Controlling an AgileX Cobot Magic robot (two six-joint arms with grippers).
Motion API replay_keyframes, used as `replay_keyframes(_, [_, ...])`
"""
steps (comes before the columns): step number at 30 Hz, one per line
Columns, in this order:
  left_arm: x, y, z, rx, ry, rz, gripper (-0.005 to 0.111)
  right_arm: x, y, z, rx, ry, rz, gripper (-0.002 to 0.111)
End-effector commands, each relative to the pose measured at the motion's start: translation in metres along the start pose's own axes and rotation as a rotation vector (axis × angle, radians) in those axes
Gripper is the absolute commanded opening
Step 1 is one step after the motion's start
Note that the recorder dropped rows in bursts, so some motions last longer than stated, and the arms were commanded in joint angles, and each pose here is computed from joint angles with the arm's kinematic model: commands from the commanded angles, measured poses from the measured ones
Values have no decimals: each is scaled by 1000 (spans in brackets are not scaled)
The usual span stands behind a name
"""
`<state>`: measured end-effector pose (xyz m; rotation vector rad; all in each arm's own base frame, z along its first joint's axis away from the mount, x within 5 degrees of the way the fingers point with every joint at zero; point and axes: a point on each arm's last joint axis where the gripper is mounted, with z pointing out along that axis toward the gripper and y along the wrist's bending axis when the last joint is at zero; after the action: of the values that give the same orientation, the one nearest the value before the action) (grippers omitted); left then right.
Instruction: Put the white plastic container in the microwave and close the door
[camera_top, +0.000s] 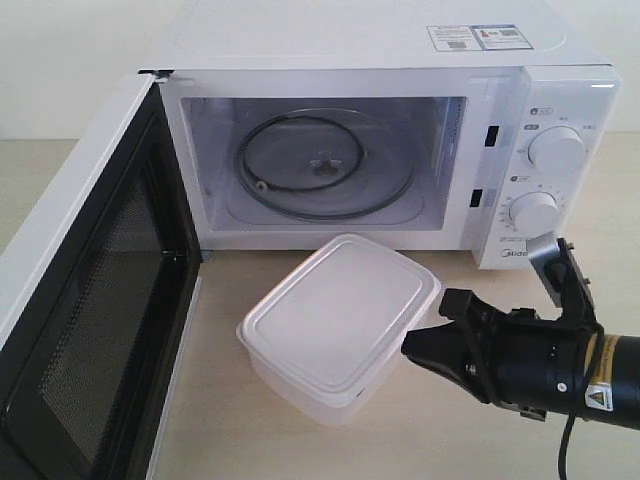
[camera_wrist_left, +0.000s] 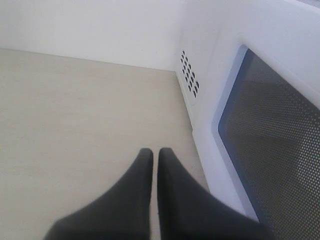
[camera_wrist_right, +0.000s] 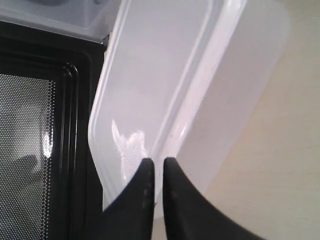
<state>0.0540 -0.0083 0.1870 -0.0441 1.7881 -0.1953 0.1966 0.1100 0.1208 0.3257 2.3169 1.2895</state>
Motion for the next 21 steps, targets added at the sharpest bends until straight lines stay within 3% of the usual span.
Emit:
replay_keyframes(1, [1, 0, 0, 1, -4, -13, 4, -6, -2, 0, 34, -64, 56, 15])
replay_keyframes(12, [1, 0, 0, 1, -5, -13, 4, 7, -12, -15, 15, -152, 173, 14])
replay_keyframes(17, [1, 0, 0, 1, -5, -13, 4, 14, -11, -30, -84, -240, 242, 14])
replay_keyframes(21, [1, 0, 0, 1, -5, -13, 4, 15, -13, -30, -61, -248, 246, 14])
